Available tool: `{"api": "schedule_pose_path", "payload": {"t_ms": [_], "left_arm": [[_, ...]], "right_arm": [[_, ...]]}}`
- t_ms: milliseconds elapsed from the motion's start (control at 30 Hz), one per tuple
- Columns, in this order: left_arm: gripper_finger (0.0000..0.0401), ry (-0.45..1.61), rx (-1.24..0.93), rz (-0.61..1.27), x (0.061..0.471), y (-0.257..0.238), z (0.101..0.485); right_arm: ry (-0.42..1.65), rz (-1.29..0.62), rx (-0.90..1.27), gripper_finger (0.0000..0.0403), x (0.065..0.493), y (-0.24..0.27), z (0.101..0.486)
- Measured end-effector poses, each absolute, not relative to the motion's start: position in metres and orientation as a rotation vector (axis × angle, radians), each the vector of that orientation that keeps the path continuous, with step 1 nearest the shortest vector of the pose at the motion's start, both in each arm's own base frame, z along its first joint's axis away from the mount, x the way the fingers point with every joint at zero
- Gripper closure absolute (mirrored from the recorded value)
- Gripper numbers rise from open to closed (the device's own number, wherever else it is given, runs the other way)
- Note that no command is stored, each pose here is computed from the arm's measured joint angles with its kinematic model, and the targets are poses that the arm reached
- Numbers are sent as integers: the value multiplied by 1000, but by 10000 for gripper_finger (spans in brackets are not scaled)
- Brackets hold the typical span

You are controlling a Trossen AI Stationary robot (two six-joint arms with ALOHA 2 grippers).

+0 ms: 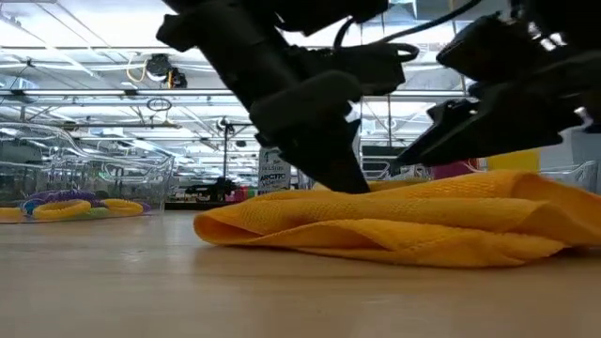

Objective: Pick & Place Sports Items
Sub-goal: Put the orange towel into the top left transparent bin

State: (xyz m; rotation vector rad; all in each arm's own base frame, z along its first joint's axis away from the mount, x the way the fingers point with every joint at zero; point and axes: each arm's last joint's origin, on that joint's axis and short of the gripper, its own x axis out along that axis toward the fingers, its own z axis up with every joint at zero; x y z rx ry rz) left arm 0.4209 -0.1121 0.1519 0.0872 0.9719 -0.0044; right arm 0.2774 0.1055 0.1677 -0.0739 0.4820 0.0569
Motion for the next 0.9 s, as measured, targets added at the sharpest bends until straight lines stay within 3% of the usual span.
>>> {"api": "schedule_pose_path", "payload": {"t_ms": [233,400,900], "left_arm": [[400,950,149,49,420,-115,153],[401,929,192,114,419,-117,155],[401,802,244,182,428,-118,163]], "right_arm": [[503,5,-66,114,280,90,163],[505,-21,-22,80,274,83,154],[417,64,121,69,266,74,147]]}}
